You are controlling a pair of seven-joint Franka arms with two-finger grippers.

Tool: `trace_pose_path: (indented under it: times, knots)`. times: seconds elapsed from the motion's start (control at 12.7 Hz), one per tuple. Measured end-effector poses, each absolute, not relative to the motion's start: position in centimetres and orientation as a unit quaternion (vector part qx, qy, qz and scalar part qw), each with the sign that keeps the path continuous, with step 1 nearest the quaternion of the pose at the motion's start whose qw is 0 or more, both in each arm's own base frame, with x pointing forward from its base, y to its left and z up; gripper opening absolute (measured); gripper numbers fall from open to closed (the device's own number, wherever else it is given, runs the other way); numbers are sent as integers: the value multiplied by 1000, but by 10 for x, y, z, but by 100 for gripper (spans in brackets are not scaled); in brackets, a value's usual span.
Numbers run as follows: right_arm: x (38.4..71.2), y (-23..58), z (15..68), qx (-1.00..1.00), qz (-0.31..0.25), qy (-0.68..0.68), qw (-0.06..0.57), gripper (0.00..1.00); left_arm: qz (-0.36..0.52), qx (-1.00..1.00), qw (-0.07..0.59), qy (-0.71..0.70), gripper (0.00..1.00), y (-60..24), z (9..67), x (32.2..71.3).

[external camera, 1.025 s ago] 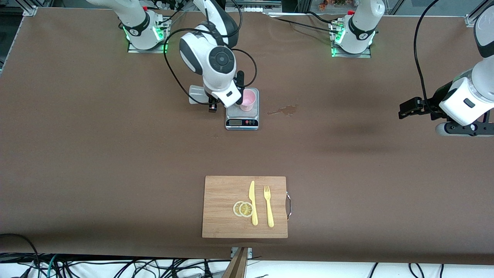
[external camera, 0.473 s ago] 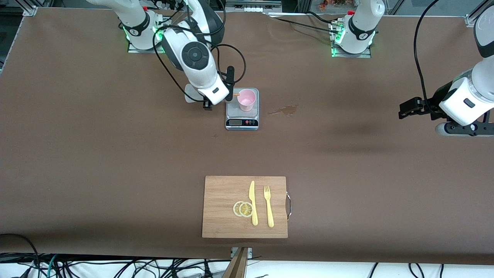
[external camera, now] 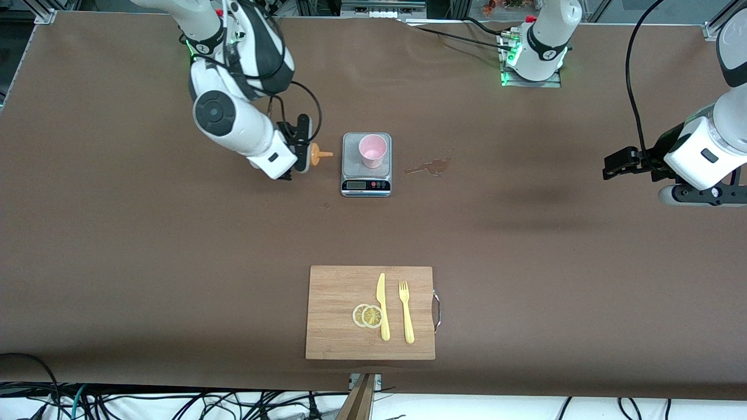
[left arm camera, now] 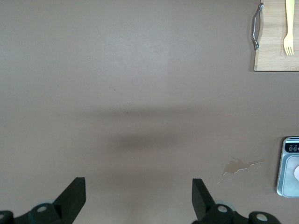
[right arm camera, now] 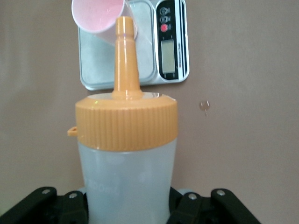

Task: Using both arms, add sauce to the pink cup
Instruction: 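Carry the bottle with the right gripper back beside the scale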

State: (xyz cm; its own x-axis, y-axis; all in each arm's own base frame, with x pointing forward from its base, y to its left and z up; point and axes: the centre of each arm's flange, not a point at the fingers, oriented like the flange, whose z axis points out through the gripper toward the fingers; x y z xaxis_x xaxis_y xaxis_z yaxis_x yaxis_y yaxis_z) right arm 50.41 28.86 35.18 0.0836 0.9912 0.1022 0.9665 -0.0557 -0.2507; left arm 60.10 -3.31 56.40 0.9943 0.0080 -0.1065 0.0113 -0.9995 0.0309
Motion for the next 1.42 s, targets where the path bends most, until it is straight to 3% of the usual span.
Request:
trace_pose_path:
  times: [0.79,1.42]
  knots:
    - [524,212,383,-728,45,-666,157,25,-54,998,16,5,100,-33,563,601]
    - [548,71,372,-703,-63,-640,305,24,-54,998,16,5,100,-33,563,601]
